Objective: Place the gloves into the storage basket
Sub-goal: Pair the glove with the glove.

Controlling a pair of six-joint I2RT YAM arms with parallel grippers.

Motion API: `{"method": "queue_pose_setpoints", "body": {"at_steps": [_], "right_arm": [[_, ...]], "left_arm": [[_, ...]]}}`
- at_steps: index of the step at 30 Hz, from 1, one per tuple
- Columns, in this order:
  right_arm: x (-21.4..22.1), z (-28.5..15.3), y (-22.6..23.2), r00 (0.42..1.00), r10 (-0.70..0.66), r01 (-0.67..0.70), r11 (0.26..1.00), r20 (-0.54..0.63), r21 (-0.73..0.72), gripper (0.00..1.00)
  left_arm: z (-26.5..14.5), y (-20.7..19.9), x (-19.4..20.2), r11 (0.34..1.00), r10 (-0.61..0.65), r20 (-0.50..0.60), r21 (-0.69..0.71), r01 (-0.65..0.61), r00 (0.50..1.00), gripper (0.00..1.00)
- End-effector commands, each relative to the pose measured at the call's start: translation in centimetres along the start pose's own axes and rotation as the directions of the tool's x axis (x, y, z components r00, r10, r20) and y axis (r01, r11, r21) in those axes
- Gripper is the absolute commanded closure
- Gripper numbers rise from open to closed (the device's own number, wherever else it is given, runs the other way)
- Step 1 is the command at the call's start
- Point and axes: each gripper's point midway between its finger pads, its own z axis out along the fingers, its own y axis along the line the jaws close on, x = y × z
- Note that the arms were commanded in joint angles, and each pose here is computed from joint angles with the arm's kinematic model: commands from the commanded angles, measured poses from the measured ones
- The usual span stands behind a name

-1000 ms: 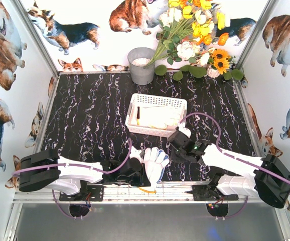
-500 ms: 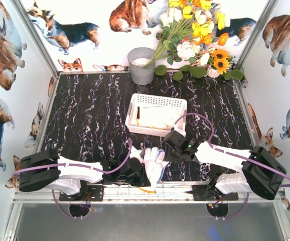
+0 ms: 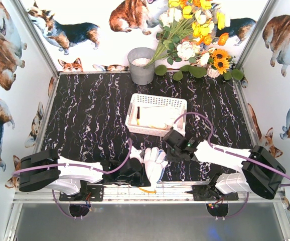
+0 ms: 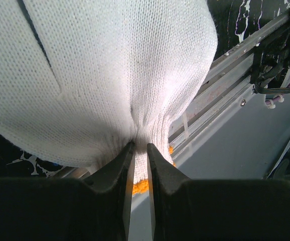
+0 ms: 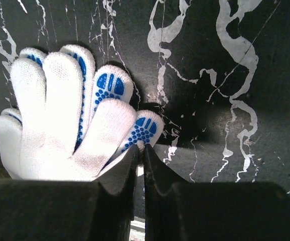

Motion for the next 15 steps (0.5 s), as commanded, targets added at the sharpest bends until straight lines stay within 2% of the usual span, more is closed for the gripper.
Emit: {"method": "queue_pose_setpoints", "body": {"at_steps": [1, 15], "right_arm": [[-2.4, -1.6, 1.7, 0.997, -0.022, 0.024, 0.999, 0.073, -0.026, 0.95], [-4.2, -0.9, 1.0, 0.985, -0.066, 0.062, 0.997, 0.157, 0.036, 0.95]], "left_arm": [[0.0, 2.4, 1.1, 0.996, 0.022, -0.031, -0.086, -0.025, 0.999, 0.89], [0.3, 2.1, 1.6, 0.996, 0.031, -0.054, -0.083, -0.035, 0.998, 0.89]]}}
